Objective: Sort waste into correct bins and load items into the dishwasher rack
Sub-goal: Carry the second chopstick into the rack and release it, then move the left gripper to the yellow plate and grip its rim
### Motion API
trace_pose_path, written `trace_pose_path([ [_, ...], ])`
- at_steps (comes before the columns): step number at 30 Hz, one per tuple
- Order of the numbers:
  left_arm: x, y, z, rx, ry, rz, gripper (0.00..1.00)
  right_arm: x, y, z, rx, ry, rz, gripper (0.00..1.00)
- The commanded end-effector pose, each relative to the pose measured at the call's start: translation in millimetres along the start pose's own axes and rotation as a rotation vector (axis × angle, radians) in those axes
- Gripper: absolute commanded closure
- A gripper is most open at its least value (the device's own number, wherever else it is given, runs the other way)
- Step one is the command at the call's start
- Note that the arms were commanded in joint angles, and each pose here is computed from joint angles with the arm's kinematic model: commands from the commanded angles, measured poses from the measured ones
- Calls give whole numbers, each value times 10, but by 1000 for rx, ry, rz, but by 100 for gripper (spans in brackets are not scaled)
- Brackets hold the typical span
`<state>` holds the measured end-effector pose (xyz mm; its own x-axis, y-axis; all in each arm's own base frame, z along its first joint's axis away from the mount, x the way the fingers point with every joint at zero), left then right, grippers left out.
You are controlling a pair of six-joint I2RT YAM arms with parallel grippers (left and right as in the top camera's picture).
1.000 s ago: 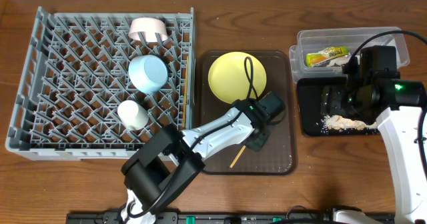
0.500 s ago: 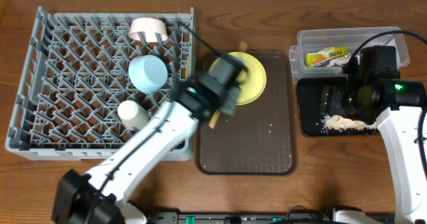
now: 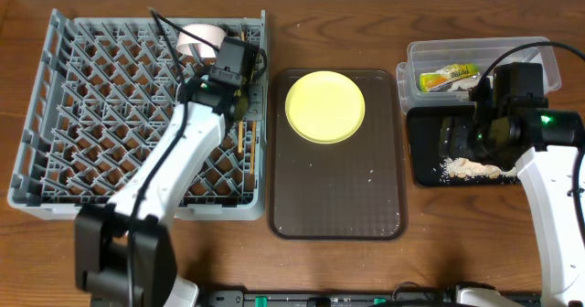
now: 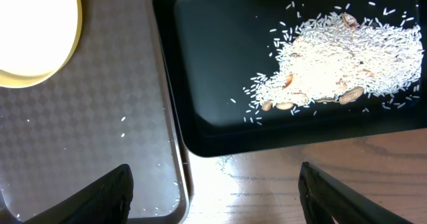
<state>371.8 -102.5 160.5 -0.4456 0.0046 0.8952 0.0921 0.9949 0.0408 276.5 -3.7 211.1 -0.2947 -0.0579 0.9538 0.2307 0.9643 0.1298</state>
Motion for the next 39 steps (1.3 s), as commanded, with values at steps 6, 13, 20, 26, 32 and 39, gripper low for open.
trace_pose_path([
  [6,-318,-50,128,-24,94,8,88,41,-13,-19,2,-15,-1,23],
  [13,-163,-49,61,-52,49,18,63,41,-13,-21,3,-15,-1,23],
  [20,306,-179,-82,-78,-86,77,62,41,-12,-25,2,-18,-2,23],
  [26,413,-680,-66,-207,-132,234,50,41,-9,-38,3,-24,-3,22],
  [32,244,-1226,68,-379,-131,292,47,40,-10,-32,2,-21,-3,22],
  [39,-124,-1733,188,-514,-149,334,47,41,-11,-26,2,-18,-2,21],
])
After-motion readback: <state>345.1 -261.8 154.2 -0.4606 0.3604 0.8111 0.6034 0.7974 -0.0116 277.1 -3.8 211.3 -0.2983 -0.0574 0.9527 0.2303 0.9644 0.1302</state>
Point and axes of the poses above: each gripper's point midway between its finger pads, its own x axis back along the fingers, its own y axis along the line the jaws close on, z = x × y, the point moved 5 cm from there along x, back along the fingers, and after that the axes turned 4 degrees about -x, right-handed, at the moved point
